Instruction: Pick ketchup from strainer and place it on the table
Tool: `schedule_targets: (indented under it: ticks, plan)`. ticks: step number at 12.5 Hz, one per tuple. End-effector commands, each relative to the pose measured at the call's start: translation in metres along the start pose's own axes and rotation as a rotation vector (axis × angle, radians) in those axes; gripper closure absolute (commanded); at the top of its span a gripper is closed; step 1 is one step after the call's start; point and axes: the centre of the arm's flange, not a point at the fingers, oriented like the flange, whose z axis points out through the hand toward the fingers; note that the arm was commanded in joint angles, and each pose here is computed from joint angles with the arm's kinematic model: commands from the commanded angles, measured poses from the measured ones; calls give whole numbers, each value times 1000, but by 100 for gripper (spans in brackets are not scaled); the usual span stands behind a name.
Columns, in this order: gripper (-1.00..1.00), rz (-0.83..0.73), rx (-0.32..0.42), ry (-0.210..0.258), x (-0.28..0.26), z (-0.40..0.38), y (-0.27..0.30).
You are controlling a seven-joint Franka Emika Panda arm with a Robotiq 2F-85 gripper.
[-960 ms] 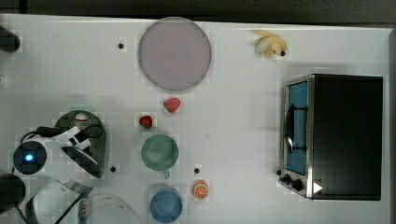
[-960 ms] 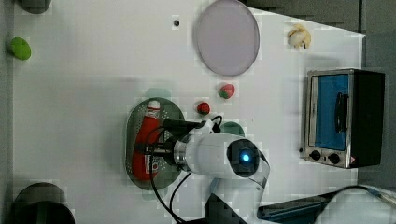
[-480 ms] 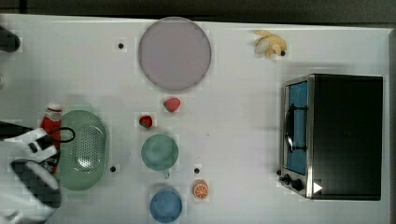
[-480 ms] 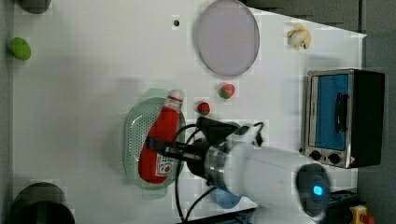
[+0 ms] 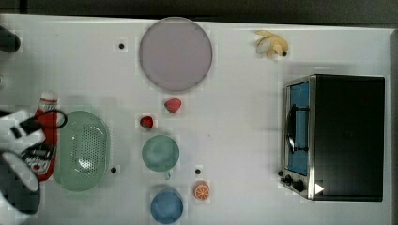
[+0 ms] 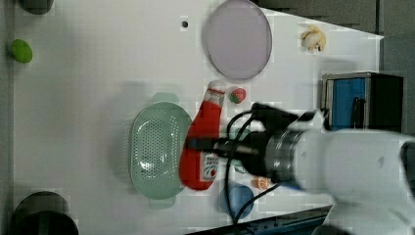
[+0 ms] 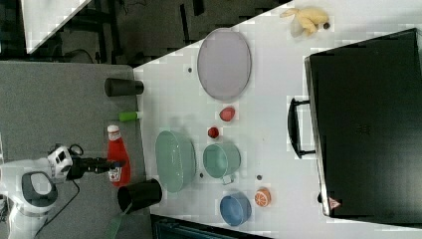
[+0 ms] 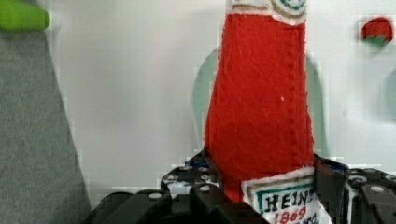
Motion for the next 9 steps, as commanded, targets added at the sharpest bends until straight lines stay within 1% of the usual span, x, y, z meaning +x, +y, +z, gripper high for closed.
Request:
schedule_targets:
  ticks: [1,3,4,7,9]
  plan:
    - [-21,117,25,14,105,-31,97]
    - [-21,170,27,47,140,-45,145]
    - [-21,204,23,54,155,-48,172]
    - [-21,304,10,68,191,-52,251]
    - [-21,381,-4,63,202,-49,296]
